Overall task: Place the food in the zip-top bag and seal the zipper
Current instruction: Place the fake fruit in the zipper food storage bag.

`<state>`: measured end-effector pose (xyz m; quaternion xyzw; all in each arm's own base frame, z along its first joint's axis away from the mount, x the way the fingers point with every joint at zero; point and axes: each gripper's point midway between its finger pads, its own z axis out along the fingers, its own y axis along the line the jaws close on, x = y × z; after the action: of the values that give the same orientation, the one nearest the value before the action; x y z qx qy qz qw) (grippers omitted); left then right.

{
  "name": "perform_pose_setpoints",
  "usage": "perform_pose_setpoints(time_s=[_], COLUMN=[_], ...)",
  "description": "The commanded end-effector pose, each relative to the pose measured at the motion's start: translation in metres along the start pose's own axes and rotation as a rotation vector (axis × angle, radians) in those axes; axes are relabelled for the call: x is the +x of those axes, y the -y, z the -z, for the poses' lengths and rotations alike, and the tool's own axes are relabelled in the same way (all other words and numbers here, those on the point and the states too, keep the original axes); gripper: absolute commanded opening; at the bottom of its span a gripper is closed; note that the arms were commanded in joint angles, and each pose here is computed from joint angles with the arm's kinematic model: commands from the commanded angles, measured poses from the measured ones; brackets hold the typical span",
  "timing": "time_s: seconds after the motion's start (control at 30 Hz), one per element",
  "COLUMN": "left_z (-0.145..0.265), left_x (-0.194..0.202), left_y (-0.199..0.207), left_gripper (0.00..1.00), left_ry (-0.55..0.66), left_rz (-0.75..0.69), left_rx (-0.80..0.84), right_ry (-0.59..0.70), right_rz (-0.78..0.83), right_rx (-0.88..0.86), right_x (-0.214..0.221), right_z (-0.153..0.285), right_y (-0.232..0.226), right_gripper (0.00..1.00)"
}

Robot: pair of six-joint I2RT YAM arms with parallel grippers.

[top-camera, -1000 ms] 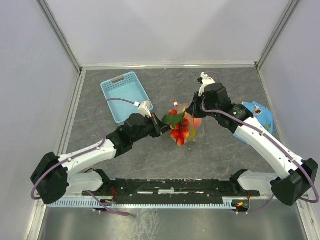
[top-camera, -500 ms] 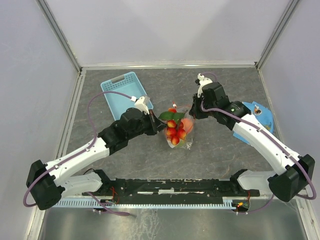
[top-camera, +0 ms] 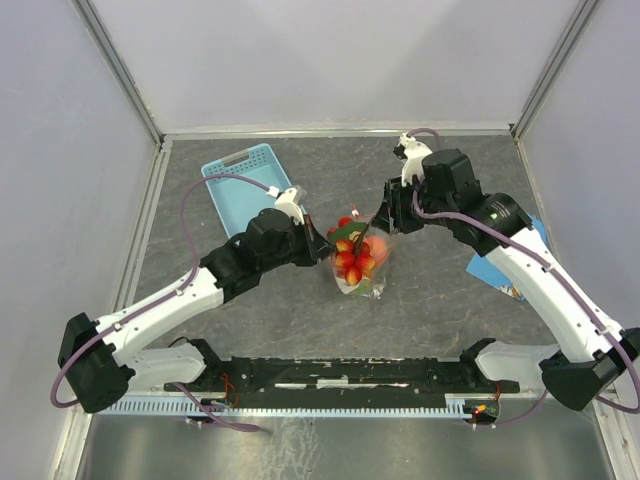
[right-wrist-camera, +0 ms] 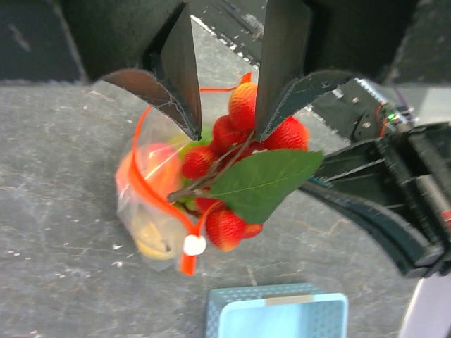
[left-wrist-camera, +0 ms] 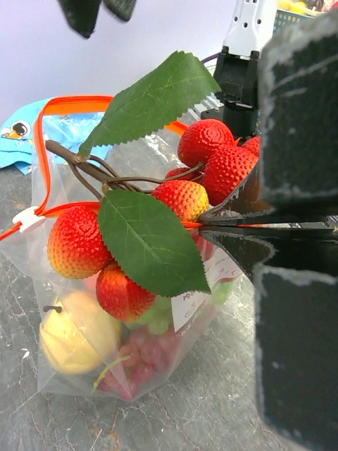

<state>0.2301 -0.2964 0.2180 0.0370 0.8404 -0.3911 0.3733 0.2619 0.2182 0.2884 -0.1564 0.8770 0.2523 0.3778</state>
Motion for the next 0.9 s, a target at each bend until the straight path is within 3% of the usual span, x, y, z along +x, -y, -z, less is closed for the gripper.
perform_pose_setpoints(time_s=[0.0, 0.33, 0.5, 0.87], left_z=[0.006, 0.004, 0.006, 0.006], left_x=[-0.027, -0.026, -0.026, -0.023], left_y=[0.025, 0.024, 0.021, 0.019], left_gripper=[0.03, 0.03, 0.03, 0.03], left_ry=[0.076, 0.071, 0.075, 0.070], left_rz=[-0.047, -0.043, -0.043, -0.046], left_rx=[0.071, 0.064, 0.055, 0.055], right_ry=[0.000, -0.070, -0.001, 0.192], right_rz=[-0.047, -0.079, -0.103, -0.311], right_rx=[-0.170, -0.164, 0.027, 0.066], right_x=[0.003, 0.031, 0.023, 0.017], right_z=[0.012, -0.020, -0.026, -0.058], right_y=[-0.037, -0.046, -0.012, 0.012], right_gripper=[0.45, 0.47, 0.50, 0.46])
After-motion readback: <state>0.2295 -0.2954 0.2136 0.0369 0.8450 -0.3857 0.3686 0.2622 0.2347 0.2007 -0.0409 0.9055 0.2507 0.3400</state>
